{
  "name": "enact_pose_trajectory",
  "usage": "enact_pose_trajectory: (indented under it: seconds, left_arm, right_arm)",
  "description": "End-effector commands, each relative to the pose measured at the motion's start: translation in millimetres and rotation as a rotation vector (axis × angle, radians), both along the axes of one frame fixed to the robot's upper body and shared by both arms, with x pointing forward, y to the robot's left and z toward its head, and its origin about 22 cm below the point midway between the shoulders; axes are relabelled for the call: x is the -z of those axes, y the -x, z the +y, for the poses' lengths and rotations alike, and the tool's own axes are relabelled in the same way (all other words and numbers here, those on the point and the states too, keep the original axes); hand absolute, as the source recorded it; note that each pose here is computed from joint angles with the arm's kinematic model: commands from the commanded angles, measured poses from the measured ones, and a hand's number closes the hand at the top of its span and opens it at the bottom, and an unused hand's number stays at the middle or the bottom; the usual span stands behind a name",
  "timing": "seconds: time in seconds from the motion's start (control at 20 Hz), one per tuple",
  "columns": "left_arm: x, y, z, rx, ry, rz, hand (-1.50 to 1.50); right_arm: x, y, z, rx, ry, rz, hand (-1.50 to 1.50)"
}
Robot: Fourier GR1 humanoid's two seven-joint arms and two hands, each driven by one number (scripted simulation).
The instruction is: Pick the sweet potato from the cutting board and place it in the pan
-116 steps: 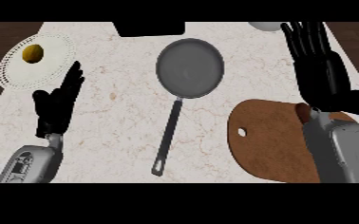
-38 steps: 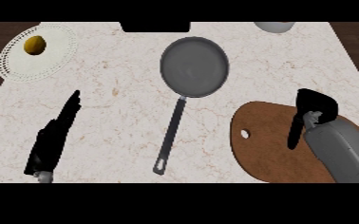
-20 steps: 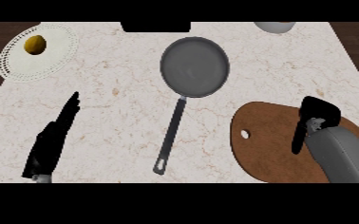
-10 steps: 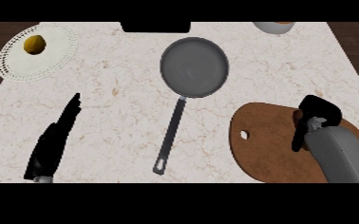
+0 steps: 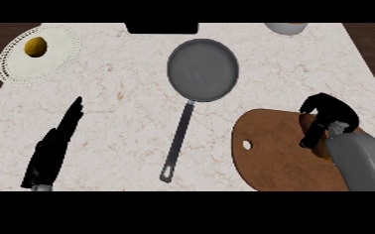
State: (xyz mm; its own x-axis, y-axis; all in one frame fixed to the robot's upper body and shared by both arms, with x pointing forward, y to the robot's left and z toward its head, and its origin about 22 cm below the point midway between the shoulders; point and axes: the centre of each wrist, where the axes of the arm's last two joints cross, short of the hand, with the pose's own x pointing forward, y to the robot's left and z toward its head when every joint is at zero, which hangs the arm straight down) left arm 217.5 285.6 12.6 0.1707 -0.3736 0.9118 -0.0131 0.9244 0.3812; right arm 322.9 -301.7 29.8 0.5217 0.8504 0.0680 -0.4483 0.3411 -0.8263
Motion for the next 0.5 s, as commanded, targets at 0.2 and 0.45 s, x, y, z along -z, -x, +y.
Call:
enact_pose_trajectory:
  seconds: [0.2,0.45]
  left_arm:
    - [2,-3.3,1,-0.013,0.011,0.0,0.0]
    - [-3,-6.0,-5,0.013,0.008,-0.005,0.0]
  right_arm:
    - [-60,-2,4,-0.154,0.122,-0.547,1.5]
    - [-90,-15,46,-0.284,0.121,-0.808,1.5]
